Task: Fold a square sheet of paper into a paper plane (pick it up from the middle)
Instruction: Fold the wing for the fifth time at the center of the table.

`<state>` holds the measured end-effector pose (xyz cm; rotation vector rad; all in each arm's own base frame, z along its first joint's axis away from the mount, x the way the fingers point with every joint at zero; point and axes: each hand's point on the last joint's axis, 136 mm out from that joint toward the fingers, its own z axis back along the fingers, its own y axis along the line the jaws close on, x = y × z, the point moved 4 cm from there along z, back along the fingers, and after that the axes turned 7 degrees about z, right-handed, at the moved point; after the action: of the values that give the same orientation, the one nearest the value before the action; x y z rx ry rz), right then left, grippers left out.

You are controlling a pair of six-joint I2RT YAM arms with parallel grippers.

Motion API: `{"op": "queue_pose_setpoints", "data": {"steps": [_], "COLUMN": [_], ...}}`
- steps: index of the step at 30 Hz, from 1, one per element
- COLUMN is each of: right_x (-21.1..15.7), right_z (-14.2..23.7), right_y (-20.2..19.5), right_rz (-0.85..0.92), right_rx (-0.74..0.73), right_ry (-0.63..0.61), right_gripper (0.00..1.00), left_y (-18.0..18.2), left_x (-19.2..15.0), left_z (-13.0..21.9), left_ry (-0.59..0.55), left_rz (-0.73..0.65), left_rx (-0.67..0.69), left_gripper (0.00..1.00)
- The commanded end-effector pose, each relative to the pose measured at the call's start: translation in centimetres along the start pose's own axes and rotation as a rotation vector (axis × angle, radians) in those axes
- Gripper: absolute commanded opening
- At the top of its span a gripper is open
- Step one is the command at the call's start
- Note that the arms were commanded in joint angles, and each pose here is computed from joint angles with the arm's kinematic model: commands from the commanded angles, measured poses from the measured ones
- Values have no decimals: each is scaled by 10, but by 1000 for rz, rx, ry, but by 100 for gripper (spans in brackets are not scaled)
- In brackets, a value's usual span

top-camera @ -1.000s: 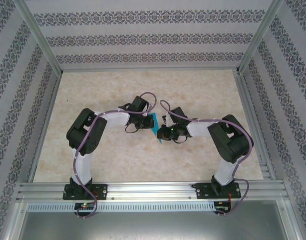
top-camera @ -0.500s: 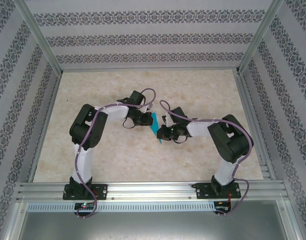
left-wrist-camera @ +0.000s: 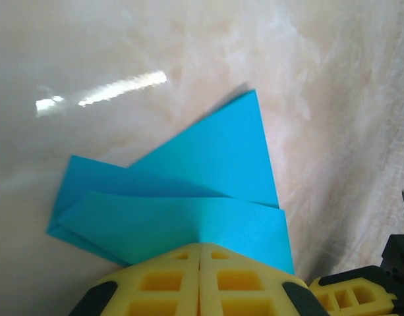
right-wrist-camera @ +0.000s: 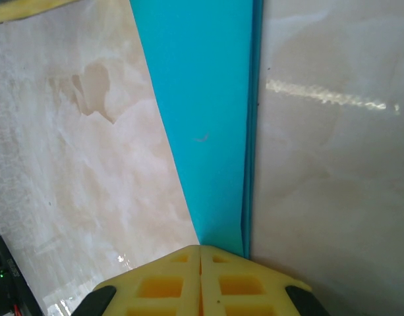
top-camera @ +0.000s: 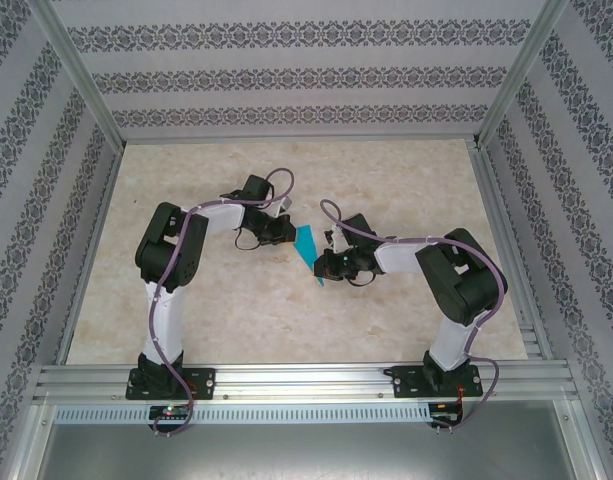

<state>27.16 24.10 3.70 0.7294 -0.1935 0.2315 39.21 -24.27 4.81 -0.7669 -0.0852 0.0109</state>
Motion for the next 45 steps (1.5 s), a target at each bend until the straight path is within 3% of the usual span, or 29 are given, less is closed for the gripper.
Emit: {"op": "queue_pose_setpoints", "data": {"steps": [1, 18, 25, 30, 38, 45], "right_x": [-80, -78, -68, -47, -31, -36], "right_z": [-6, -6, -3, 2, 6, 4], "right_y": [-59, -59, -47, -27, -14, -18], "right_rz": [-172, -176, -161, -122, -100, -113], "right_rx": [-231, -213, -163, -89, -52, -58], "right_ry": [266, 247, 206, 139, 94, 99], "right_gripper": [8, 8, 8, 9, 10, 10], "left_y": [65, 78, 49, 12, -45, -60], "left_x": [49, 76, 77, 50, -16, -38], "left_z": [15, 35, 63, 77, 35, -8], "left_ry": [-222, -304, -347, -360, -251, -180], "left_rz": [86, 137, 104, 65, -20, -31], "left_rx": [197, 157, 125, 75, -19, -45], "left_gripper": [7, 7, 8, 9, 9, 9]}}
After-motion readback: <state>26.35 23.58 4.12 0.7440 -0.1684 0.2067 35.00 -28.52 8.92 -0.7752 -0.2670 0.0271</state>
